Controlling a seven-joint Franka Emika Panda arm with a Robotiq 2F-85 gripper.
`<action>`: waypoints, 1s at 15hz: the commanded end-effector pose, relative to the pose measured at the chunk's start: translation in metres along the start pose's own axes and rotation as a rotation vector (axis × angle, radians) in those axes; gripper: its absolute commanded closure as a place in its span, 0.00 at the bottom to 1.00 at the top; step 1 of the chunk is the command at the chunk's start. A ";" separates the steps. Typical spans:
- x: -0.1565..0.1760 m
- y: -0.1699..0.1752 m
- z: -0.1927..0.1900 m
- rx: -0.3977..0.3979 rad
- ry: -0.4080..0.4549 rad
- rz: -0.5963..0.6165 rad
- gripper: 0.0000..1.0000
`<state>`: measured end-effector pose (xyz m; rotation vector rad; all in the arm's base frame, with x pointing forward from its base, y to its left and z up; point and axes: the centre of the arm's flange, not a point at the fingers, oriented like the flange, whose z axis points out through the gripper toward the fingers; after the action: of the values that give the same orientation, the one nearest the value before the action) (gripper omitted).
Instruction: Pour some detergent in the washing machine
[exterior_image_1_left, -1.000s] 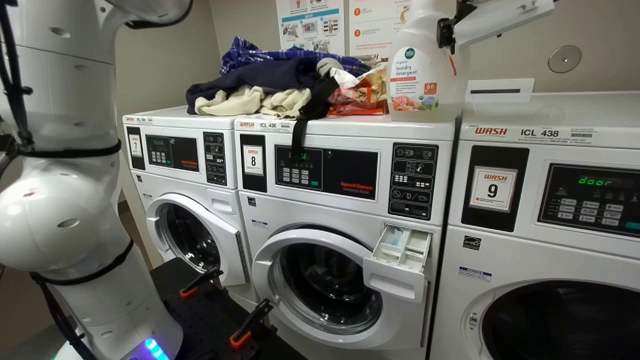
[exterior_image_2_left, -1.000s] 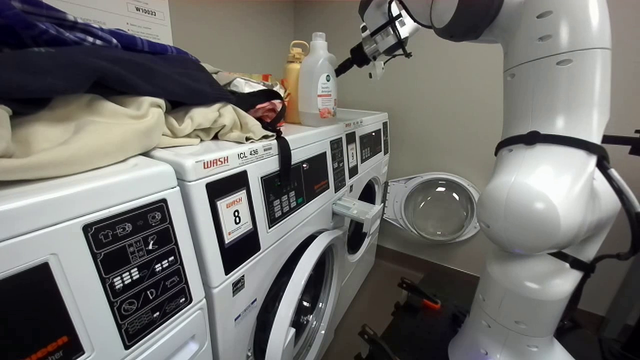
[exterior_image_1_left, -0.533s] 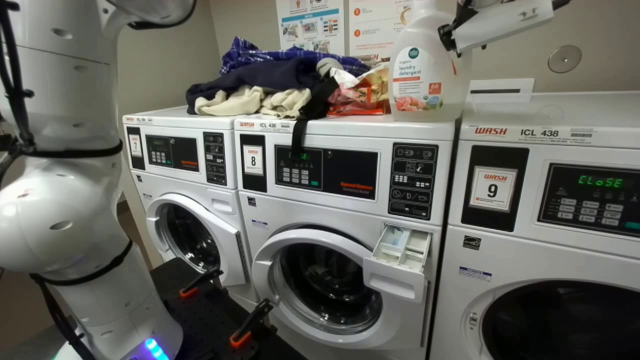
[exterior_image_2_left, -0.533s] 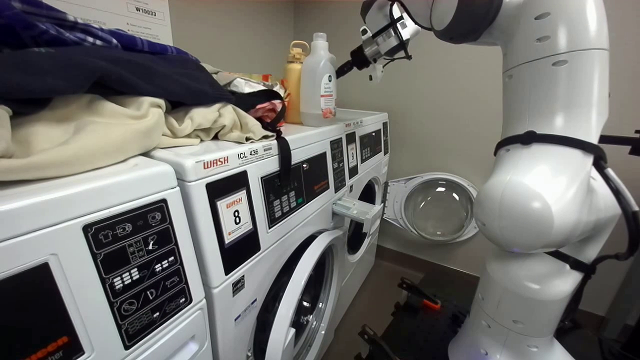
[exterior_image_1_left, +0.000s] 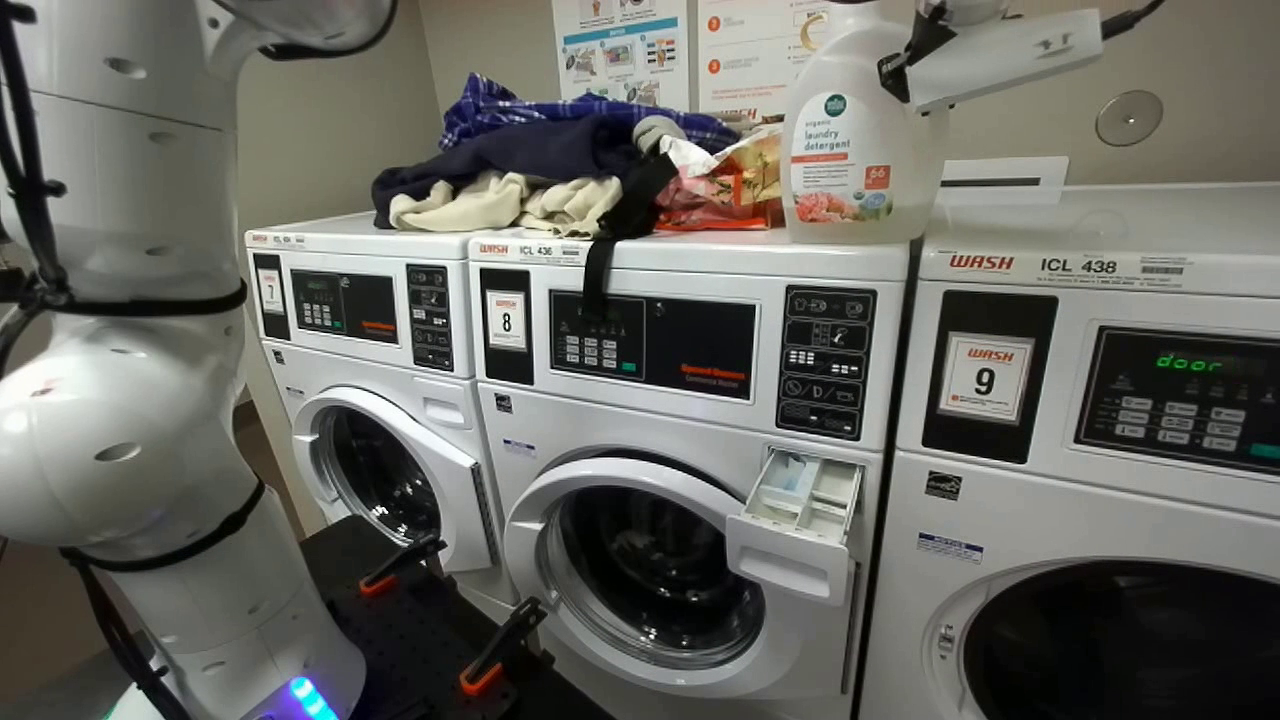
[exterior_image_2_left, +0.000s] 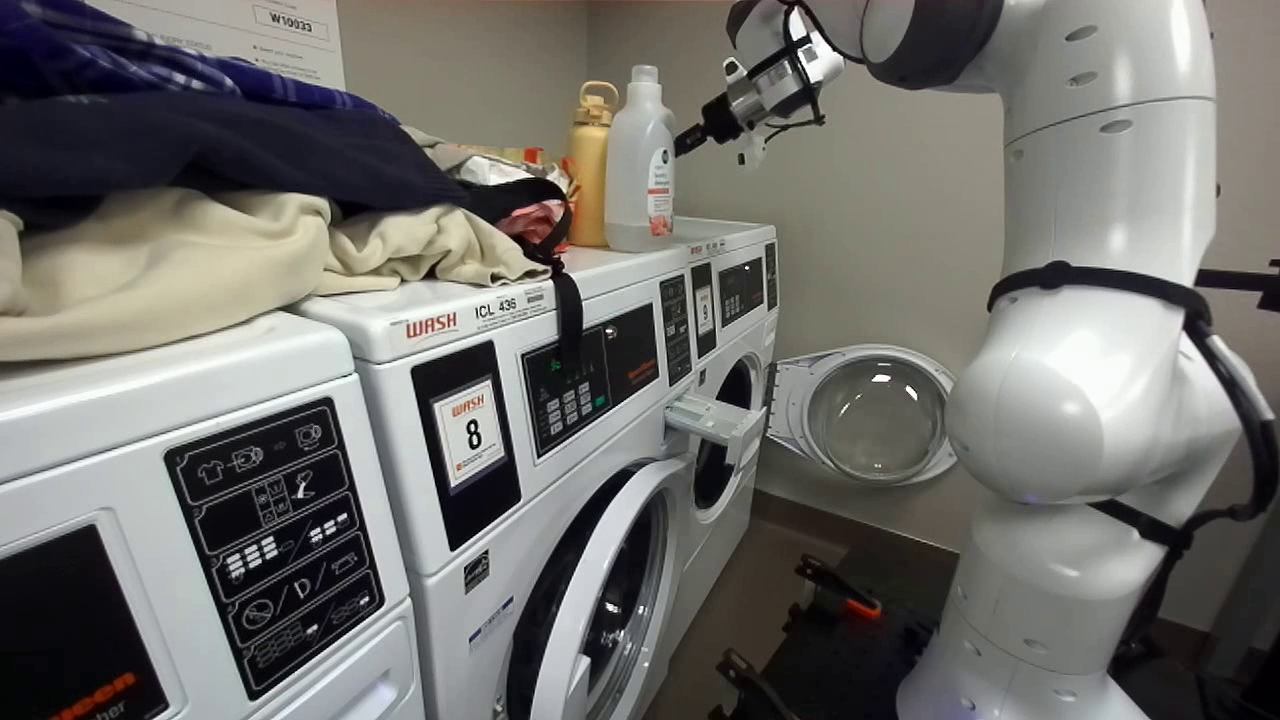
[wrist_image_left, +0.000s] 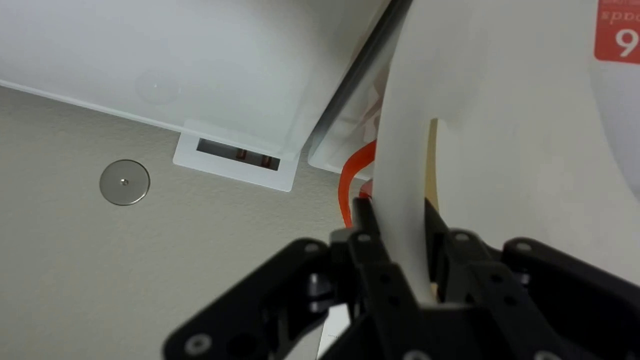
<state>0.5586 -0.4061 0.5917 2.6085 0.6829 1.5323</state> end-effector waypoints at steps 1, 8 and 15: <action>-0.001 -0.010 -0.002 0.031 0.031 0.021 0.90; 0.032 -0.049 -0.053 0.017 0.019 0.078 0.91; 0.047 -0.091 -0.128 -0.050 -0.128 0.140 0.91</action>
<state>0.4839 -0.3571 0.6468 2.7336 0.5613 1.4195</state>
